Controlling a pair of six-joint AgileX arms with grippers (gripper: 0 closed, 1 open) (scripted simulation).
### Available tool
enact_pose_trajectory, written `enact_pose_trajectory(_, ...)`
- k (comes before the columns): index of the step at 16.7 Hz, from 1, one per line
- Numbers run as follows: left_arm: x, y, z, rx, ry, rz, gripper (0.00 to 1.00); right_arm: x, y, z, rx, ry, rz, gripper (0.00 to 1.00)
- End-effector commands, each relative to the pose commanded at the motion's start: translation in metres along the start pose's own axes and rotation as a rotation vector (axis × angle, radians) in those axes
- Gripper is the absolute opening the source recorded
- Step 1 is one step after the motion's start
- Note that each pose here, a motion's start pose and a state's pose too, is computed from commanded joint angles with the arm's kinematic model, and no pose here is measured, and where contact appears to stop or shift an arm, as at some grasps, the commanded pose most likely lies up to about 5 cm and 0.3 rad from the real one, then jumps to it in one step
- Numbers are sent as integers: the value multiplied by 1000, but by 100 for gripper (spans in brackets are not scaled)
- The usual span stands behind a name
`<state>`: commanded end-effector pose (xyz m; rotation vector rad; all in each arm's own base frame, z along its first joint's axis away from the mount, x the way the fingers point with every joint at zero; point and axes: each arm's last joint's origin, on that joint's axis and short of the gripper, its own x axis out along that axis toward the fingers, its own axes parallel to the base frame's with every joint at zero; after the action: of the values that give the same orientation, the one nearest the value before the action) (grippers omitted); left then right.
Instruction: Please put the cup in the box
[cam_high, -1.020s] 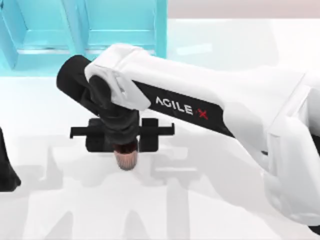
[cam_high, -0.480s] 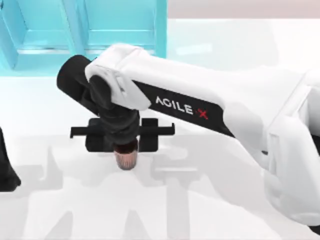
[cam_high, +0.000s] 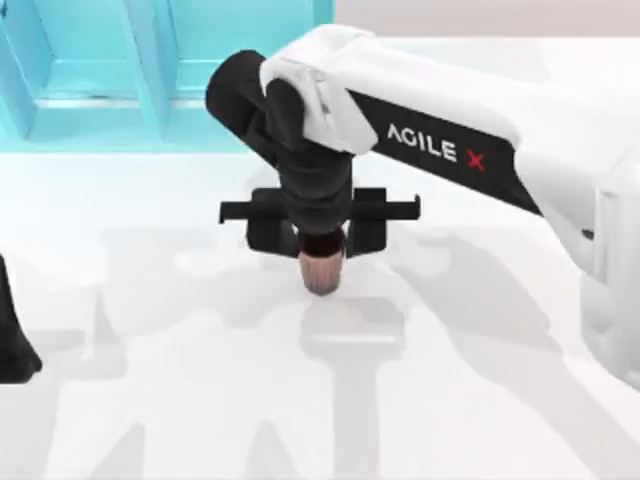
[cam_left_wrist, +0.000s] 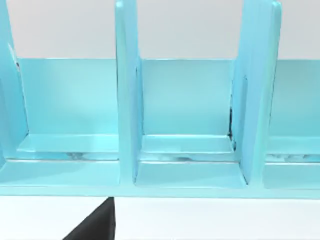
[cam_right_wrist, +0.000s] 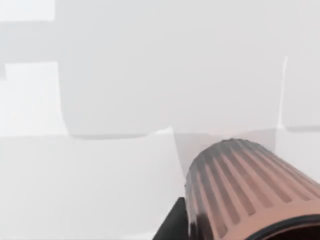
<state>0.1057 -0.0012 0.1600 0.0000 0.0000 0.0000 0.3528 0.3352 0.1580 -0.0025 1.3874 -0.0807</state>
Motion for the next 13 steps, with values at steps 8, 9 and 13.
enact_pose_trajectory(8, 0, 0, 0, 0, 0, 0, 100, -59, -265, 94, 51, -19, -20, 0)
enact_pose_trajectory(9, 0, 0, 0, 0, 0, 0, 100, -69, -301, 91, 44, -28, -20, 0)
enact_pose_trajectory(13, 0, 0, 0, 0, 0, 0, 100, -101, -415, 50, -6, -34, -24, 0)
